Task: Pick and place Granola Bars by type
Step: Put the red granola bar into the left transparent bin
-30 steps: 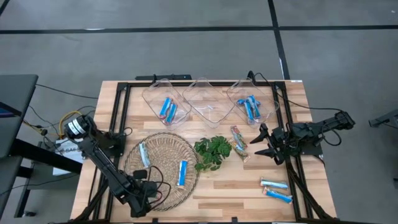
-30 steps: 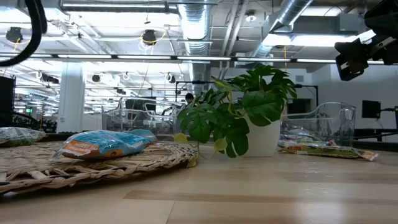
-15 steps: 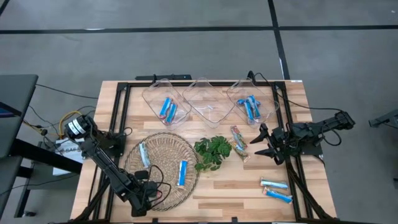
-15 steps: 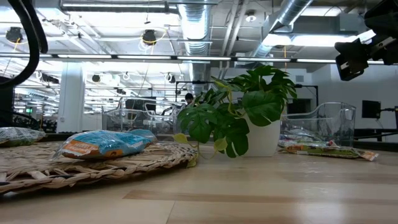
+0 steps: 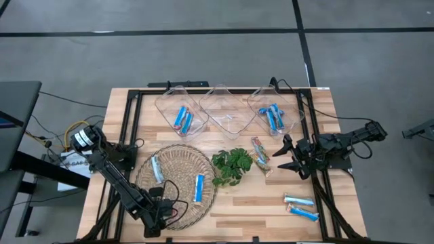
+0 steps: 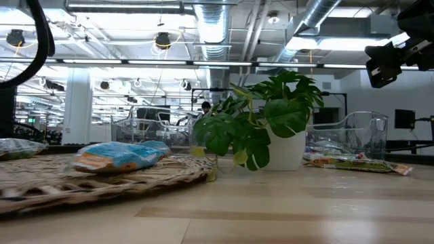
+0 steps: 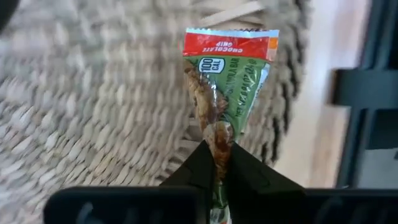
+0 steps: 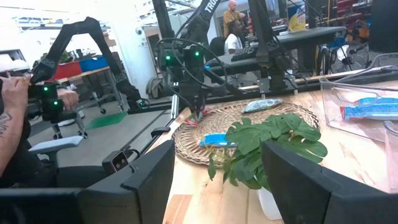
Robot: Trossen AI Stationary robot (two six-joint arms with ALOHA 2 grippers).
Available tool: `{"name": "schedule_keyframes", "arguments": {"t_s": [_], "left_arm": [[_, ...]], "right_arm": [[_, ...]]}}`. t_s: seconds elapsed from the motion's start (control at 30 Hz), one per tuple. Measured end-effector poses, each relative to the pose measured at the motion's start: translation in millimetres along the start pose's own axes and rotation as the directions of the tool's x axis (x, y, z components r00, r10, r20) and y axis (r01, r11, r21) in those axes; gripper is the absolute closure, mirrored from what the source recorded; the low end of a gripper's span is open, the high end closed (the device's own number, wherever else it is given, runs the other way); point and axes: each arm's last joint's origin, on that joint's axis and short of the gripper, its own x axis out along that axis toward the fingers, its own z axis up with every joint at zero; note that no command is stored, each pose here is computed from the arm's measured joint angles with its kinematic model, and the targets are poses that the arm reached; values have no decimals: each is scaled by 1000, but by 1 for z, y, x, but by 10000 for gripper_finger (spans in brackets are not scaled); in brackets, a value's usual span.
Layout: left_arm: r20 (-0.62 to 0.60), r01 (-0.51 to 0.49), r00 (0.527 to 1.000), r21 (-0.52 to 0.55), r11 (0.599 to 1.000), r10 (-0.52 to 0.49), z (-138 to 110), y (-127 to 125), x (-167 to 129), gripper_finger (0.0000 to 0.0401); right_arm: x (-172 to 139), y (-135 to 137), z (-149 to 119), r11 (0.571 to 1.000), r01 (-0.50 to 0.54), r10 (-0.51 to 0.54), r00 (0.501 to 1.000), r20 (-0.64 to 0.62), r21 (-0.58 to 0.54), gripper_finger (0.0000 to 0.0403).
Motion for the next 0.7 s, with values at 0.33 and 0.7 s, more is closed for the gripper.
{"name": "schedule_keyframes", "arguments": {"t_s": [0.33, 0.7], "left_arm": [[451, -94, 890, 60, 994, 57, 40, 10, -34, 374], [798, -337, 532, -109, 935, 285, 100, 51, -87, 382]], "right_arm": [[0, 0, 0, 1000, 0, 0, 1000, 0, 0, 171], [0, 0, 0, 1000, 0, 0, 1000, 0, 0, 171]]}}
